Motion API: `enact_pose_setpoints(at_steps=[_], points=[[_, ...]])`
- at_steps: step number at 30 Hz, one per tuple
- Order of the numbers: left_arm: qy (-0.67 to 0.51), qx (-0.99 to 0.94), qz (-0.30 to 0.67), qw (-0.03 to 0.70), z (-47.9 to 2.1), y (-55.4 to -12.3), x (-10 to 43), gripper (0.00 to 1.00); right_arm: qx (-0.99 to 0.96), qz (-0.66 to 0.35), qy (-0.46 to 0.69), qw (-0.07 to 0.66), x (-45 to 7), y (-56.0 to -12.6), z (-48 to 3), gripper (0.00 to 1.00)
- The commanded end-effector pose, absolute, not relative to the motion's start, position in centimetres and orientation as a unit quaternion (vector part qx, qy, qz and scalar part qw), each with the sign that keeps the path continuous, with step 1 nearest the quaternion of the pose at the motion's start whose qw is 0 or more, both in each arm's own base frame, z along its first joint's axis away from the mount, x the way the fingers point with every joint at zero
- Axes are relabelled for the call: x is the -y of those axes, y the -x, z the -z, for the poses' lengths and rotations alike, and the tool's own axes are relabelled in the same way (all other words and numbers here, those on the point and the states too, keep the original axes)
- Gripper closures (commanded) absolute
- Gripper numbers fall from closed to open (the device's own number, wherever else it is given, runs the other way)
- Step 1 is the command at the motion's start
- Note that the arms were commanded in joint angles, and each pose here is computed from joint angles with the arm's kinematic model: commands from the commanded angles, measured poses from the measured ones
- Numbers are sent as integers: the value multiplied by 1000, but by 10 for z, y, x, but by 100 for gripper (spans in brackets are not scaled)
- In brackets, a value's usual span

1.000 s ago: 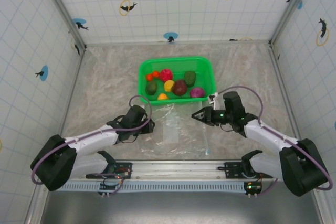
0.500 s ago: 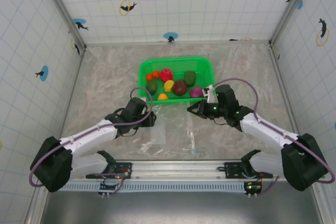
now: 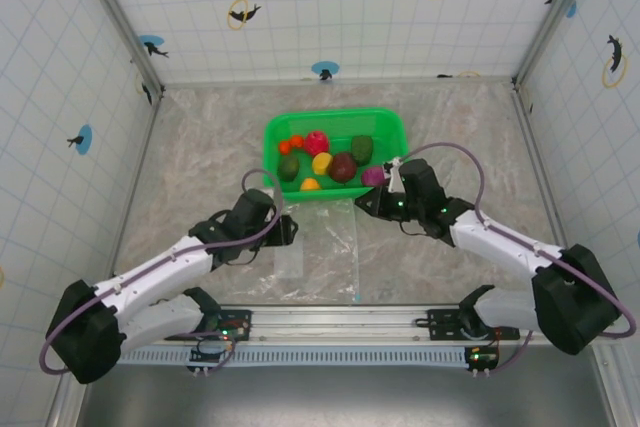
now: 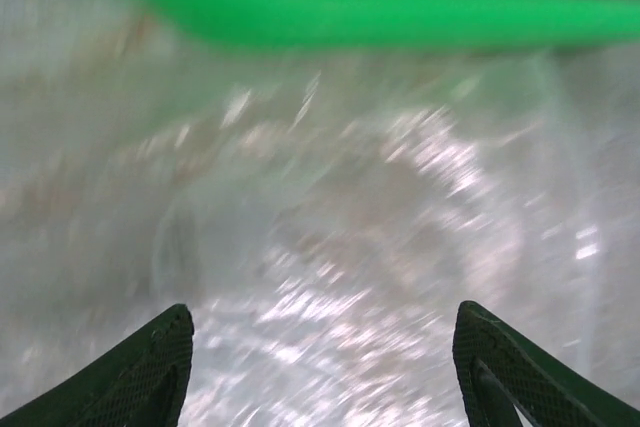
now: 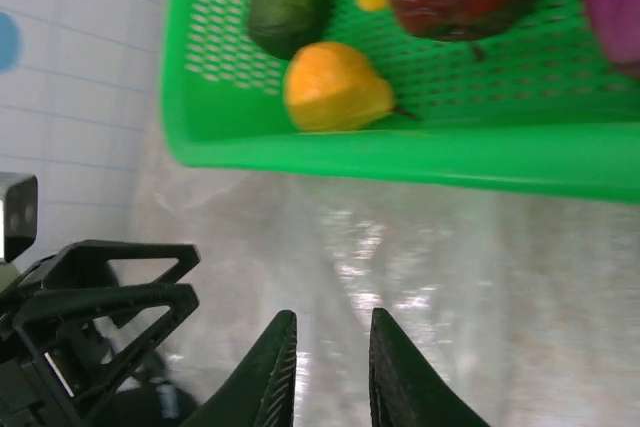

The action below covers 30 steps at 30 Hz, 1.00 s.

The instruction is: Place the food in the zip-top bag and seal the zipper

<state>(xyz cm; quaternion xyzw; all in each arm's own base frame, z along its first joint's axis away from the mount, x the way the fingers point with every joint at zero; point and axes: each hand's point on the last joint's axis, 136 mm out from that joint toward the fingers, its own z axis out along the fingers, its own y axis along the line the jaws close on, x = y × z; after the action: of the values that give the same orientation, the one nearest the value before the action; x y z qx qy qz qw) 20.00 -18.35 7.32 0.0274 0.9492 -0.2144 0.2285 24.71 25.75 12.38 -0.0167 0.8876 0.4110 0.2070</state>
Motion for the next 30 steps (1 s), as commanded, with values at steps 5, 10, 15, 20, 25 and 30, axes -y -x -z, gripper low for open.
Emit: enact_pose_setpoints(at_steps=[5,10,15,20,25,30], points=[[27,-961,193,197,-31,-195,165,30,-893,-428,84,112,-264,-216,-74,67],[28,-963,182,198,-20,-200,162,31,-869,-474,100,102,-285,-217,-80,67],[29,-966,177,187,-5,-197,160,33,-864,-485,97,91,-295,-220,-75,67],[31,-968,164,189,-2,-197,154,34,-876,-461,83,118,-285,-230,-73,67],[32,-967,163,194,-4,-198,153,34,-888,-410,53,201,-256,-238,-85,67],[27,-968,158,194,-5,-199,153,34,-878,-440,19,189,-250,-220,-79,61]])
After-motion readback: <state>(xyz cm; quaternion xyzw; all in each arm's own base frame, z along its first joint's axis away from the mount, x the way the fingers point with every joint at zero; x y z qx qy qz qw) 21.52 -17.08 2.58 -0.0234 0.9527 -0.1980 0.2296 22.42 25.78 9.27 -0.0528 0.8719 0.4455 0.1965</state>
